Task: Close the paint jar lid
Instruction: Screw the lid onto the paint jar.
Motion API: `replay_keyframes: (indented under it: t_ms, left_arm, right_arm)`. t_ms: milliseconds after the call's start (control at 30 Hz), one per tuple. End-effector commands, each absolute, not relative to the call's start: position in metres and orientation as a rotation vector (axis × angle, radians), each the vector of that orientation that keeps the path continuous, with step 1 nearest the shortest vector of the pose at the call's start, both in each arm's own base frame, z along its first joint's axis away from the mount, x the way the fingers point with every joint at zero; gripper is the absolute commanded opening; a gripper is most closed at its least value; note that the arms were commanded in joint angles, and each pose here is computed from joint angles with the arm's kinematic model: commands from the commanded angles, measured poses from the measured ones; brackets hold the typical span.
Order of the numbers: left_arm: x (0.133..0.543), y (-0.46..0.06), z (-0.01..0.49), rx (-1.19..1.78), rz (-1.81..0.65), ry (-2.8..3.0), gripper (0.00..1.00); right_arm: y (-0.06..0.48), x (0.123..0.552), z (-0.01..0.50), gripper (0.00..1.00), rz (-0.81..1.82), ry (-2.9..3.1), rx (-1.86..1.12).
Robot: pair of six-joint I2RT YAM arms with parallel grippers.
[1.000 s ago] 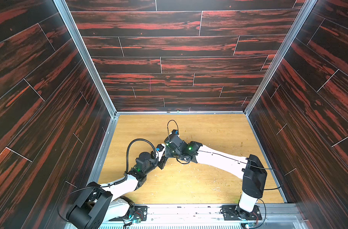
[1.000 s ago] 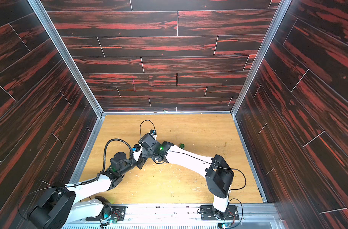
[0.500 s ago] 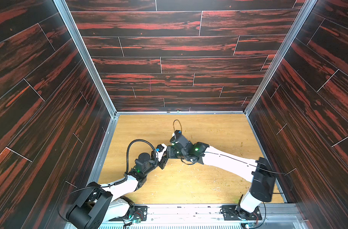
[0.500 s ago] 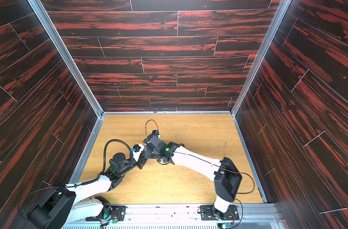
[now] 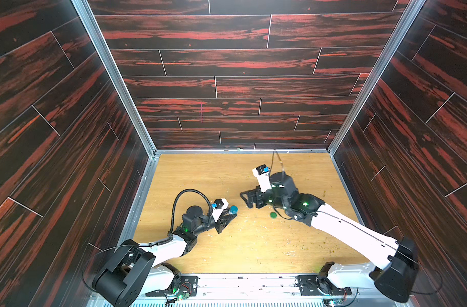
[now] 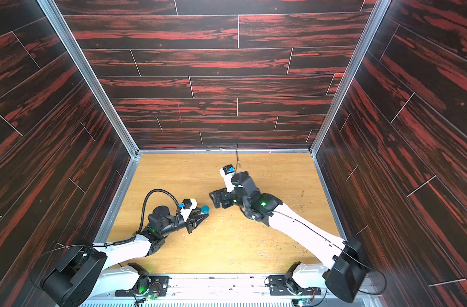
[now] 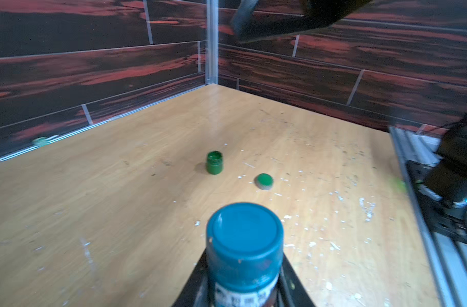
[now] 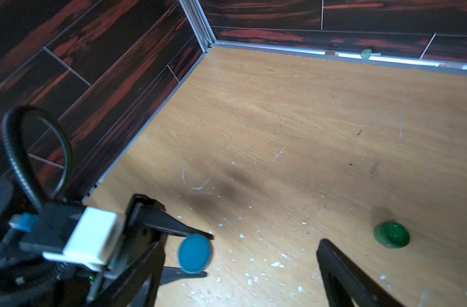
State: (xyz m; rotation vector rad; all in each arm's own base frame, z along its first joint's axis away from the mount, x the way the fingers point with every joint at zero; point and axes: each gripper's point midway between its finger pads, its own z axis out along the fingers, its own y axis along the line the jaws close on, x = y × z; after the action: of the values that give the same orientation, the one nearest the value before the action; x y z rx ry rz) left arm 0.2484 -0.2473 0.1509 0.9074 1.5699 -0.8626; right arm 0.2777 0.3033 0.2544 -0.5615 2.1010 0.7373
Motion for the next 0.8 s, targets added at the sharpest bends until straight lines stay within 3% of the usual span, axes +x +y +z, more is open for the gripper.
replay_keyframes:
  t_ms: [0, 200, 367, 400, 767]
  left_arm:
    - [0.232, -0.257, 0.161, 0.99, -0.958, 1.503, 0.0]
    - [0.222, -0.262, 0.163, 1.054, -1.013, 1.498, 0.0]
    - [0.213, -0.264, 0.164, 1.091, -1.065, 1.493, 0.0]
    - [0.212, -0.264, 0.165, 1.092, -1.069, 1.49, 0.0]
    - [0.212, -0.264, 0.162, 1.103, -1.056, 1.495, 0.0]
  right_arm:
    - [0.302, 0.278, 0.279, 0.93, 0.836, 1.924, -0.67]
    - [0.308, 0.246, 0.265, 0.93, 0.873, 1.771, -1.032]
    - [0.32, 0.19, 0.249, 0.89, 1.107, 1.64, -1.379]
    - [0.322, 0.189, 0.246, 0.85, 1.129, 1.656, -1.395]
    - [0.343, 0.197, 0.198, 0.72, 1.175, 1.822, -1.488]
